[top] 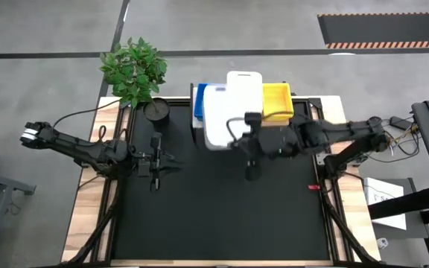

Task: Stack baskets on shelf by color
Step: Stack the white bin on the other white bins on the shelf

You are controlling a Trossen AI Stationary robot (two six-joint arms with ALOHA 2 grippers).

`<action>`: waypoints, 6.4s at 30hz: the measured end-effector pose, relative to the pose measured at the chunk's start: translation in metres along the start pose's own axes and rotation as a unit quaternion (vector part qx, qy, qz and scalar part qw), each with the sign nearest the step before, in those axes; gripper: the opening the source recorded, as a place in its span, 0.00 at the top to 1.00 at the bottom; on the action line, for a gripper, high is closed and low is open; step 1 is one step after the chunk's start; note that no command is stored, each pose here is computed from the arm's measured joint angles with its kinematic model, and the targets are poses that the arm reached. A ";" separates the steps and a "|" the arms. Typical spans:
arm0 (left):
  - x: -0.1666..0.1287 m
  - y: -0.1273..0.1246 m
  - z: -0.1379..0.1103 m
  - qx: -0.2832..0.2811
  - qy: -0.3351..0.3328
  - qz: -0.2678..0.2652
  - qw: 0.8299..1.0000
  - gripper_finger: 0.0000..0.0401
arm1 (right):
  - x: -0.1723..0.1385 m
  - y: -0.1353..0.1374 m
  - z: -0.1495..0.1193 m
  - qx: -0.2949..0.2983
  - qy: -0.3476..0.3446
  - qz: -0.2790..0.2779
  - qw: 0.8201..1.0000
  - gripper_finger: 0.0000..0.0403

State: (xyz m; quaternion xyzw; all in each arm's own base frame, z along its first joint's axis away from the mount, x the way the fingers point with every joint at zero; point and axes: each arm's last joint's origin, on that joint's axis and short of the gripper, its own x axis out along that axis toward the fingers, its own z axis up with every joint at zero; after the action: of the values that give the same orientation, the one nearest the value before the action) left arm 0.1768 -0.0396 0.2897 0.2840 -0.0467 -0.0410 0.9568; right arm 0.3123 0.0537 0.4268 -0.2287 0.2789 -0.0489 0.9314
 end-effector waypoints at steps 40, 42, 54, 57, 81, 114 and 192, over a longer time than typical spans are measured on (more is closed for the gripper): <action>-0.002 0.006 0.003 0.046 0.010 0.064 0.997 0.80 | 0.000 -0.131 -0.073 0.053 0.093 -0.016 0.994 0.98; -0.002 0.006 0.003 0.046 0.010 0.064 0.997 0.80 | 0.000 -0.133 -0.075 0.058 0.091 -0.011 0.994 0.98; -0.002 0.006 0.003 0.046 0.010 0.064 0.997 0.80 | 0.020 -0.135 -0.083 0.060 0.117 -0.002 0.991 0.98; -0.002 0.006 0.003 0.046 0.011 0.064 0.997 0.80 | 0.024 -0.135 -0.084 0.060 0.122 0.000 0.991 0.98; -0.001 0.006 0.002 0.046 0.012 0.063 0.997 0.80 | 0.023 -0.133 -0.087 0.074 0.143 0.007 0.987 0.96; -0.001 0.005 0.001 0.046 0.014 0.061 0.997 0.80 | 0.009 -0.133 -0.083 0.096 0.153 0.016 0.983 0.91; -0.001 0.004 0.000 0.047 0.017 0.059 0.997 0.80 | 0.063 -0.119 -0.102 0.094 0.105 0.021 0.990 0.98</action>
State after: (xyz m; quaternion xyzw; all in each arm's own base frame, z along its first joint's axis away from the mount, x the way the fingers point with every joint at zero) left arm 0.1762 -0.0361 0.2917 0.3258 -0.0494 0.0228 0.9439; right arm 0.3139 -0.1068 0.3740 -0.1277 0.3743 -0.0795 0.9150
